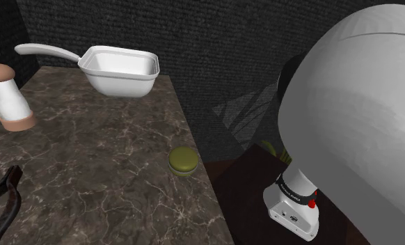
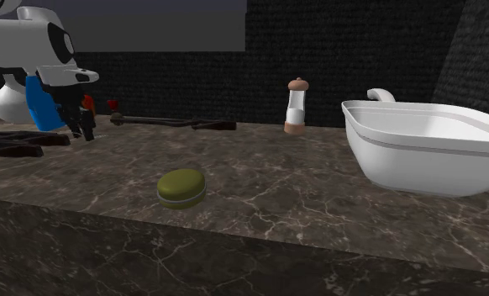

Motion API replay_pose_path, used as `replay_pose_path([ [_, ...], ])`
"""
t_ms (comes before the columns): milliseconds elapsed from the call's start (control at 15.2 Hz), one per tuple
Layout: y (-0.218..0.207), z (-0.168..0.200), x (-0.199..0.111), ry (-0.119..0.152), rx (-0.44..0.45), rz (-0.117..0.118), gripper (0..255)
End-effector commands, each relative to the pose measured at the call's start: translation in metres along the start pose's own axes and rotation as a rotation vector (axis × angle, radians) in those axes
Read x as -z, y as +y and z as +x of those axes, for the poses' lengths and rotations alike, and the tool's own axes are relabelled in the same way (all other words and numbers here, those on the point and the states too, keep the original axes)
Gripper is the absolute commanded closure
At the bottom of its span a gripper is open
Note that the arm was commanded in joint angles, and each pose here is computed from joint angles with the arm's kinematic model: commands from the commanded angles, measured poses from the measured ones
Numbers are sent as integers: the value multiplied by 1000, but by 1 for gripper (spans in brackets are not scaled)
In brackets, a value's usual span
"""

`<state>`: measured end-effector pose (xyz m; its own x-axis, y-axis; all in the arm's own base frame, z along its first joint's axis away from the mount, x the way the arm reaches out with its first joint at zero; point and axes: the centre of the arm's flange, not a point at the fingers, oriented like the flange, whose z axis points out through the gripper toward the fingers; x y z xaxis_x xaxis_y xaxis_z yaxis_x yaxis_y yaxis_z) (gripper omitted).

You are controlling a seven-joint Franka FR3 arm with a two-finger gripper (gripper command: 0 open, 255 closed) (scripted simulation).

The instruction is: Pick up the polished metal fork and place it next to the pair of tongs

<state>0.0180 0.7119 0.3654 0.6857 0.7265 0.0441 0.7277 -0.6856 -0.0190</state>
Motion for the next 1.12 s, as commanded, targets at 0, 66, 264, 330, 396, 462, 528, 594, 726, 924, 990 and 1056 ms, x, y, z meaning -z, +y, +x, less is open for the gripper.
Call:
replay_pose_path([
  [0, 0, 0, -1, -1, 0, -1, 0],
  [66, 0, 0, -1, -1, 0, -1, 0],
  [264, 0, 0, -1, -1, 0, -1, 0],
  [330, 0, 0, 12, -1, 0, -1, 0],
  [396, 0, 0, 26, -1, 0, -1, 0],
  [462, 0, 0, 39, -1, 0, -1, 0],
  [528, 0, 0, 49, -1, 0, -1, 0],
  [594, 0, 0, 49, -1, 0, -1, 0],
  [726, 0, 0, 49, -1, 0, -1, 0],
  [924, 0, 0, 49, -1, 0, -1, 0],
  [990, 0, 0, 49, -1, 0, -1, 0],
  [1056, 0, 0, 49, -1, 0, -1, 0],
])
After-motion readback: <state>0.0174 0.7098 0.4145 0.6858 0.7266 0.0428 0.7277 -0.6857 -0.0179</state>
